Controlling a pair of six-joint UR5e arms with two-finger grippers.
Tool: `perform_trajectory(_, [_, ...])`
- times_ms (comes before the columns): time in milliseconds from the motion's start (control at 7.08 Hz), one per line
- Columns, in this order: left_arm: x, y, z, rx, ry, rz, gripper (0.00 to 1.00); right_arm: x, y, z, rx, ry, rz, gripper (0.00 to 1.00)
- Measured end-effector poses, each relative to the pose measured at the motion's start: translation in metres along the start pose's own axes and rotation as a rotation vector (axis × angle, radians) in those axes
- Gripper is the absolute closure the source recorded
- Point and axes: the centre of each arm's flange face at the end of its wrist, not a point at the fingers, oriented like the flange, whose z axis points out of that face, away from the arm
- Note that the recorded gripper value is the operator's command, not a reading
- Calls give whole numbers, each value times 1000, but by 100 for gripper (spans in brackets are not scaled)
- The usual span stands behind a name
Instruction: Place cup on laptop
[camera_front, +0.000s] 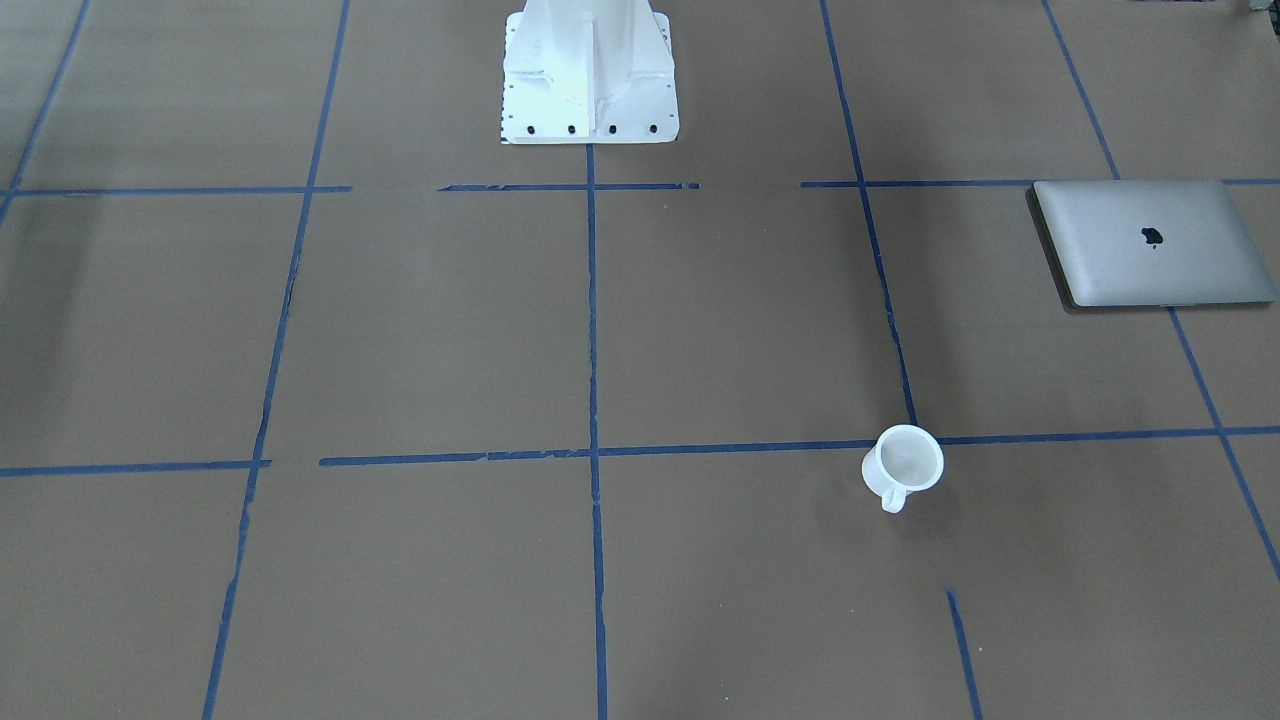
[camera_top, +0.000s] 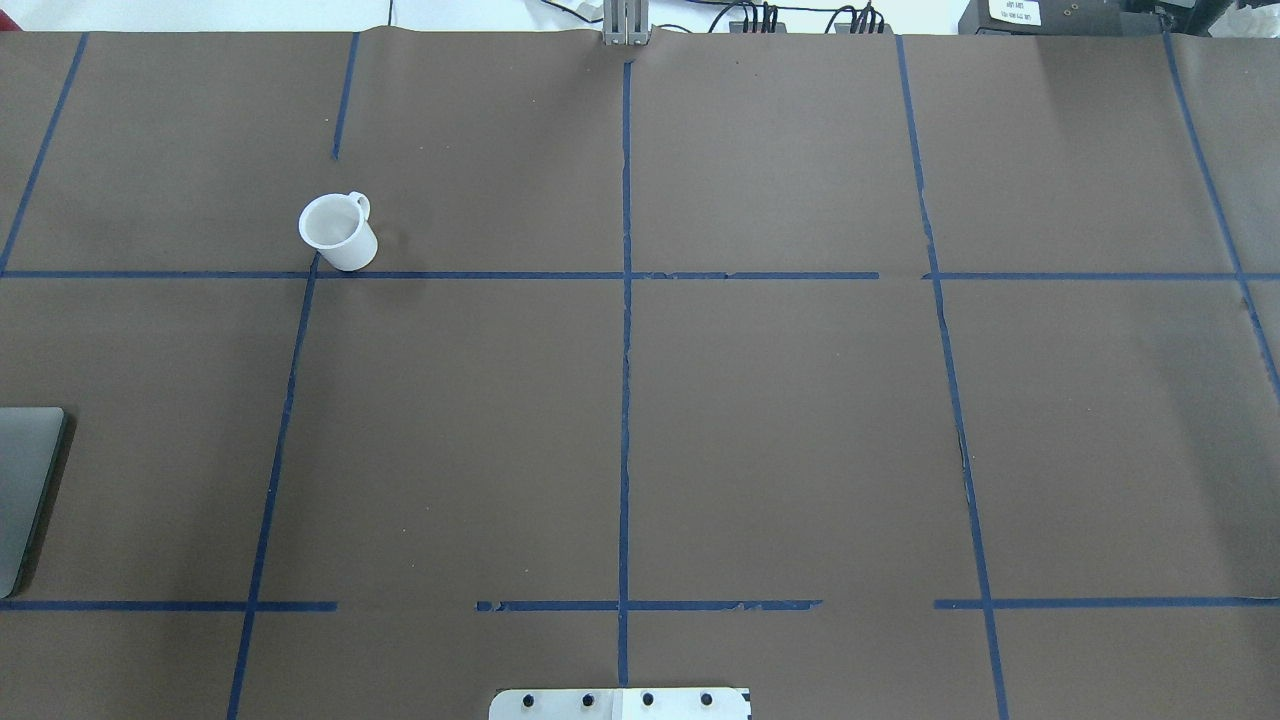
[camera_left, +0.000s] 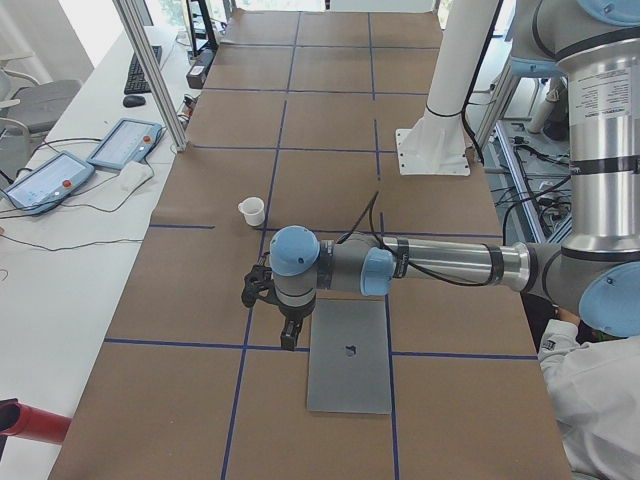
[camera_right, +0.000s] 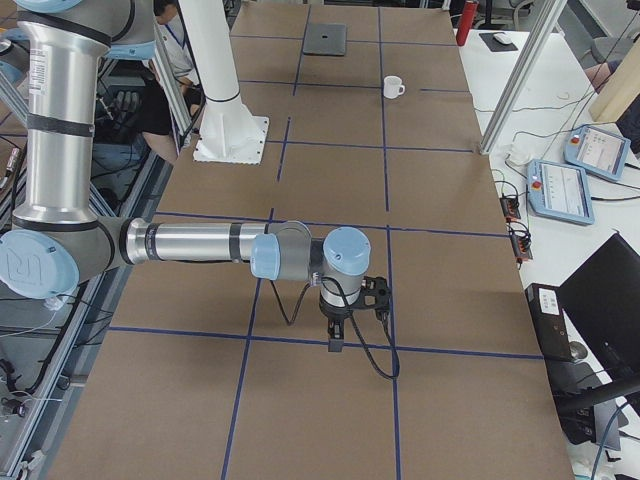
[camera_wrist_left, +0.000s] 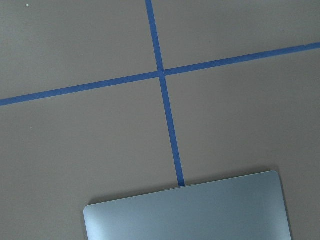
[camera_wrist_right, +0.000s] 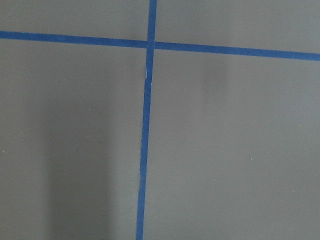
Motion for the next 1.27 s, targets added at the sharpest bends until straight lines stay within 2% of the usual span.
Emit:
perform_trajectory(141, [14,-12,5,42,13,54,0,0,0,0,0,0,0,0])
perform_trajectory(282, [45,-44,17,63,50,91,0,0,0,0,1,0,-1,0])
perform_trajectory(565, [143,-144,44,58,121,102,1,0,0,0,0,0,0,0])
perform_trajectory(847, [250,-245,64,40,171,58,1,0,0,0,1,0,0,0])
perform_trajectory(988, [292,-282,72,33,170,28,2,0,0,0,1,0,-1,0])
perform_trajectory(1271, [358,-334,104,23,120,-14,4,0,0,0,1,0,-1,0])
